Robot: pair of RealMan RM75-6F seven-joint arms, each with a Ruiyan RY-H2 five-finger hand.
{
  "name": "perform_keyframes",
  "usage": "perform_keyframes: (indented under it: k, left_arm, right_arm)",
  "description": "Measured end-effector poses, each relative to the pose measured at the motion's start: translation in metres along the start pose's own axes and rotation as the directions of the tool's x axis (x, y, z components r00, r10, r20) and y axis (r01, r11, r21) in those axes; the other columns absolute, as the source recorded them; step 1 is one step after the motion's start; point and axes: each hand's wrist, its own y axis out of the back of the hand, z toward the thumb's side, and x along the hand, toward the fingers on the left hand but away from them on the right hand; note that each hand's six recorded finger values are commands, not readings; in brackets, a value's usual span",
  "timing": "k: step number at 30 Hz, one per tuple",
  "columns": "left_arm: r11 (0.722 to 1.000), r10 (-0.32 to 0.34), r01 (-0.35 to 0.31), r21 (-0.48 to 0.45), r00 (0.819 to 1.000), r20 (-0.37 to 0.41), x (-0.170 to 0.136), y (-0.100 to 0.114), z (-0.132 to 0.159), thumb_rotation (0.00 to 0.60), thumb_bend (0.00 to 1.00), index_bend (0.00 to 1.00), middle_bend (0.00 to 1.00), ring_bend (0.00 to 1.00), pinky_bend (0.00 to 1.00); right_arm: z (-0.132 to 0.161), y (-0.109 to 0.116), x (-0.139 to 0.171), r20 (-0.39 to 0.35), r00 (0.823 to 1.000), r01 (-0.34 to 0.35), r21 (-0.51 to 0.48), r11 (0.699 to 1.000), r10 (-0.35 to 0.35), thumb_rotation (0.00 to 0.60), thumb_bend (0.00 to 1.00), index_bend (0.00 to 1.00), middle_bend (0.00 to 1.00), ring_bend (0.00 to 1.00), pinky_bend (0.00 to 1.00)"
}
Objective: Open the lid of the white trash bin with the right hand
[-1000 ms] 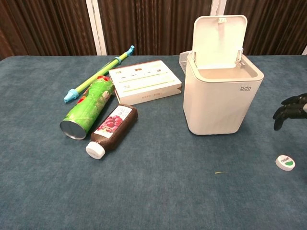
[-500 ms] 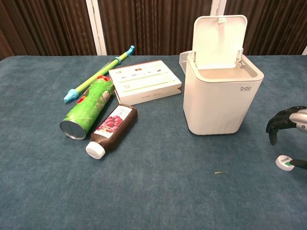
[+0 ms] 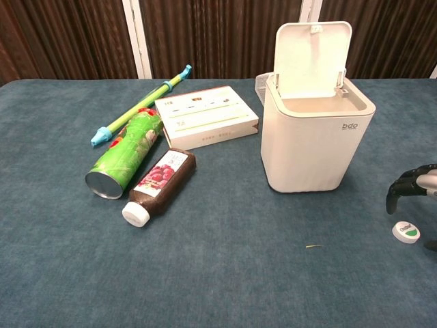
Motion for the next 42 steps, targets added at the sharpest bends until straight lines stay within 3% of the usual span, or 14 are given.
perform_keyframes:
  k: [34,42]
  left_arm:
    - [1.0,0.001,-0.001,-0.001,1.0,0.01,-0.0009,0.0007,0.0024,0.6,0.73,0.44,0.39,0.3,0.53]
    - [1.0,0.001,0.0,-0.001,1.0,0.012,-0.0011,0.0005,0.0029,0.6,0.73,0.44,0.39,0.3,0.53]
  right_arm:
    - [0.0016,-0.005,-0.0052,-0.011,1.0,0.008,-0.004,1.0,-0.008,0.6,0.37,0.53,0.35,0.3,0.28]
    - [0.0004,-0.0038,-0.0044,-0.008,1.0,0.018,0.017,1.0,-0.018,0.6,0.37,0.6,0.41,0.36,0.34]
